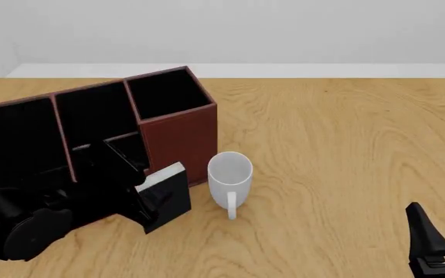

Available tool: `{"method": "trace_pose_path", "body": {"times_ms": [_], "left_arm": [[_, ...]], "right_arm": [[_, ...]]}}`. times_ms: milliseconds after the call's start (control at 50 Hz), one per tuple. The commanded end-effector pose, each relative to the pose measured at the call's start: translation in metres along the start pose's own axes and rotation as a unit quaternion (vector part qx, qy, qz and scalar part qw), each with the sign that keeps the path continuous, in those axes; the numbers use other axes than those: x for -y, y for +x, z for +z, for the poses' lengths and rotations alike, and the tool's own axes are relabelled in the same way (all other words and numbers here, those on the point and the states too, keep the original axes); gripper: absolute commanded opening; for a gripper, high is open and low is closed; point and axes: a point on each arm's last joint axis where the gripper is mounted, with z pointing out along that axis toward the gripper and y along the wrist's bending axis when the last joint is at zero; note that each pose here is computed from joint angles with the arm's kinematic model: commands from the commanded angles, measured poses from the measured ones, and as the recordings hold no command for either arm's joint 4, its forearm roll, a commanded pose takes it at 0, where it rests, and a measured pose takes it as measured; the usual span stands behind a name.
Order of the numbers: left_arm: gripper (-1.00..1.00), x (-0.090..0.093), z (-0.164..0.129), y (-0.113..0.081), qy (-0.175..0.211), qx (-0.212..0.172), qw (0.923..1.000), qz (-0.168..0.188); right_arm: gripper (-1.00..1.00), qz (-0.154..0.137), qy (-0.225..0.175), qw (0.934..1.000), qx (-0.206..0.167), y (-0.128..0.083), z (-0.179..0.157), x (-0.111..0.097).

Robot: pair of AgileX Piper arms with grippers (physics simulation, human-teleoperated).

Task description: Pick up the book and place it in the front compartment of the caddy.

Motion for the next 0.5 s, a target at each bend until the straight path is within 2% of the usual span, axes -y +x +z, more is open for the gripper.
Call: {"method": "trace_pose_path", "body": {"times_ms": [20, 500], "left_arm": [[1.0, -0.0022, 0.0077, 0.004, -0.004, -0.008, 1.0, -0.001], [1.0, -0.0058, 0.012, 0.009, -0.01, -0.014, 0.9998, -0.004]], "right_arm": [[1.0, 0.0, 0.0, 1.0, 0.0, -0.0004, -0.0001, 0.0], [1.0, 0.0, 0.0, 1.0, 0.0, 0.0002, 0.0001, 0.0]]}}
